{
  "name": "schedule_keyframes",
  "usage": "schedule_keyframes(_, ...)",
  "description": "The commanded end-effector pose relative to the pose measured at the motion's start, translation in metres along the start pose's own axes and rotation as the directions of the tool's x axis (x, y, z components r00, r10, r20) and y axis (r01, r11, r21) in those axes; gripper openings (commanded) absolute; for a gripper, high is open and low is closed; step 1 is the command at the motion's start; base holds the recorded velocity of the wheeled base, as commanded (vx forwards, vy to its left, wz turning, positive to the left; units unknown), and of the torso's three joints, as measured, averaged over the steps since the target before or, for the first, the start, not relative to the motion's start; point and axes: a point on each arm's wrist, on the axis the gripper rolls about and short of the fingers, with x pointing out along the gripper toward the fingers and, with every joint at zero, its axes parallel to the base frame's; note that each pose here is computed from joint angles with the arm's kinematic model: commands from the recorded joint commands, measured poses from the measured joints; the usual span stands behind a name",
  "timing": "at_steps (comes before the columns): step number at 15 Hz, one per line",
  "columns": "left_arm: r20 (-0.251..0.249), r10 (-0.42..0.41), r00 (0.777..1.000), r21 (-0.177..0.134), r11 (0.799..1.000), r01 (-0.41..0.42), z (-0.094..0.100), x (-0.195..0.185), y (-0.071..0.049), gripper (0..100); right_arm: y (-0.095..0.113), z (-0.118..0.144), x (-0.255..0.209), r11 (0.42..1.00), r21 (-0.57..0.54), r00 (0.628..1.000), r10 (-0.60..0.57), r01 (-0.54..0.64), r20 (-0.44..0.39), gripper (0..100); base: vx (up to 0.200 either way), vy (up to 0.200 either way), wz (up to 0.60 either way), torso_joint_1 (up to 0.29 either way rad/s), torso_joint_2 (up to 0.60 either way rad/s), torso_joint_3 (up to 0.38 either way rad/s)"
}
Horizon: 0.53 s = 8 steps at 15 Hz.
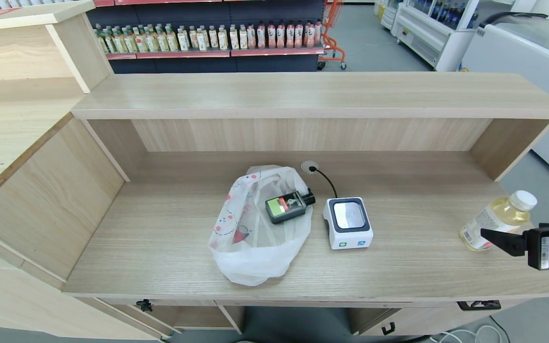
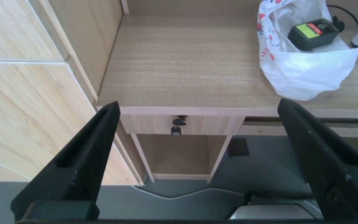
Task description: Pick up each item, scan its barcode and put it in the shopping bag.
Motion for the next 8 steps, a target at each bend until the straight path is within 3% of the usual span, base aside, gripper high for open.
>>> schedule_keyframes(1, 0.001, 0.0, 1.0, -0.001, 1.0, 0.0, 0.0, 0.0, 0.0, 100, -0.004, -0.004, -0.011, 1.0, 0.0, 1.0, -0.027, 0.027, 0.005, 100, 0.0, 0.0, 0.0, 0.0, 0.0, 0.0)
schedule_keyframes(4, 0.001, 0.0, 1.0, -0.001, 1.0, 0.0, 0.0, 0.0, 0.0, 100, -0.004, -0.024, -0.012, 0.999, -0.011, 0.997, -0.041, 0.041, -0.067, 100, 0.0, 0.0, 0.0, 0.0, 0.0, 0.0)
schedule_keyframes(8, 0.001, -0.002, 1.0, 0.0, 1.0, 0.002, 0.0, 0.0, 0.0, 100, -0.006, -0.036, -0.021, 0.997, -0.021, 0.994, -0.074, 0.073, -0.076, 100, 0.0, 0.0, 0.0, 0.0, 0.0, 0.0)
